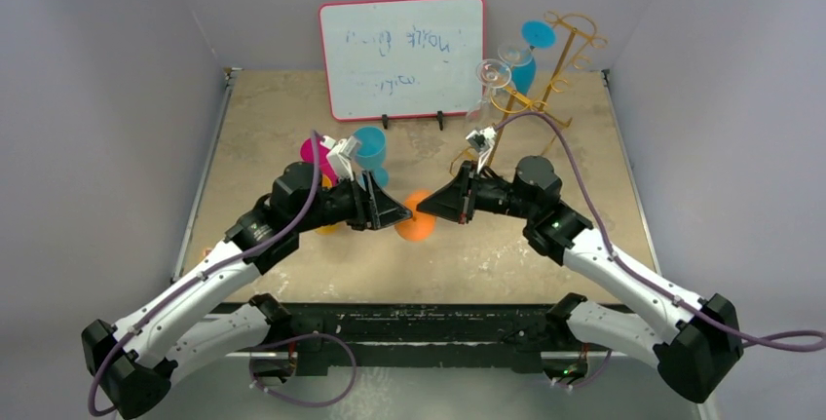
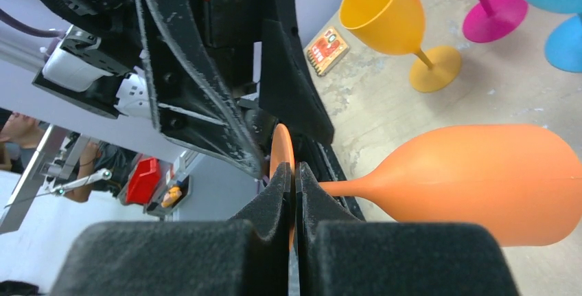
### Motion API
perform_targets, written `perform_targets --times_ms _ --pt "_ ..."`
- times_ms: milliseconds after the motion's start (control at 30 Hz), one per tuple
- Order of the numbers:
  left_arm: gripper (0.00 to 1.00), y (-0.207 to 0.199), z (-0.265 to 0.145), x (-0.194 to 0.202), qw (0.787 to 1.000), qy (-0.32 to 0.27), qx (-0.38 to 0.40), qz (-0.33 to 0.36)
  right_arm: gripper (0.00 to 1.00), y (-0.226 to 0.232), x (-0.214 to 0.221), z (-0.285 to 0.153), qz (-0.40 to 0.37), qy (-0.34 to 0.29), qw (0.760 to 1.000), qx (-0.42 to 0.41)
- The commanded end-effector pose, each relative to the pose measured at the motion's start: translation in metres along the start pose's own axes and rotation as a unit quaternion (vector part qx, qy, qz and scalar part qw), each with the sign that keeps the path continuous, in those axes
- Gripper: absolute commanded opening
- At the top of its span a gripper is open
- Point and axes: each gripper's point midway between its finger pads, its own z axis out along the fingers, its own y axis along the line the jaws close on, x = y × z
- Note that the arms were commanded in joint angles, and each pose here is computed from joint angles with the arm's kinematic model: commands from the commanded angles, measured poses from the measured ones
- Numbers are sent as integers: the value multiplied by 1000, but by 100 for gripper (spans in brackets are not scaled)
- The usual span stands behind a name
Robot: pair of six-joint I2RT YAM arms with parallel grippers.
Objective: Take the wine glass off the wine glass rack
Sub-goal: Place the wine glass at the center of the board.
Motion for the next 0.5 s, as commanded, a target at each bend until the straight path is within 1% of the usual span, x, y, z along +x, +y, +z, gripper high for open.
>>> perform_targets --times_ms 0,67,233,267,333,433,467 --pt "51 -16 -6 -17 999 -39 23 29 0 41 -23 10 -39 -24 997 -62" --pt "36 -15 -7 -17 998 -41 24 35 0 42 -21 14 -38 -18 997 -63" --pt "4 -15 -8 -12 998 -29 26 48 0 38 -16 17 -36 -13 997 -65" --pt "0 -17 -9 -13 998 -31 28 51 0 41 -14 17 -41 -10 996 -76" --pt "0 -18 -11 -15 997 -37 32 58 2 44 -13 17 -40 -15 995 -93" --pt "0 -23 -13 -18 995 -44 40 74 20 48 -9 18 -40 -10 992 -117" --pt "0 -25 -14 -20 995 -45 43 78 28 48 -7 18 -39 -6 992 -119"
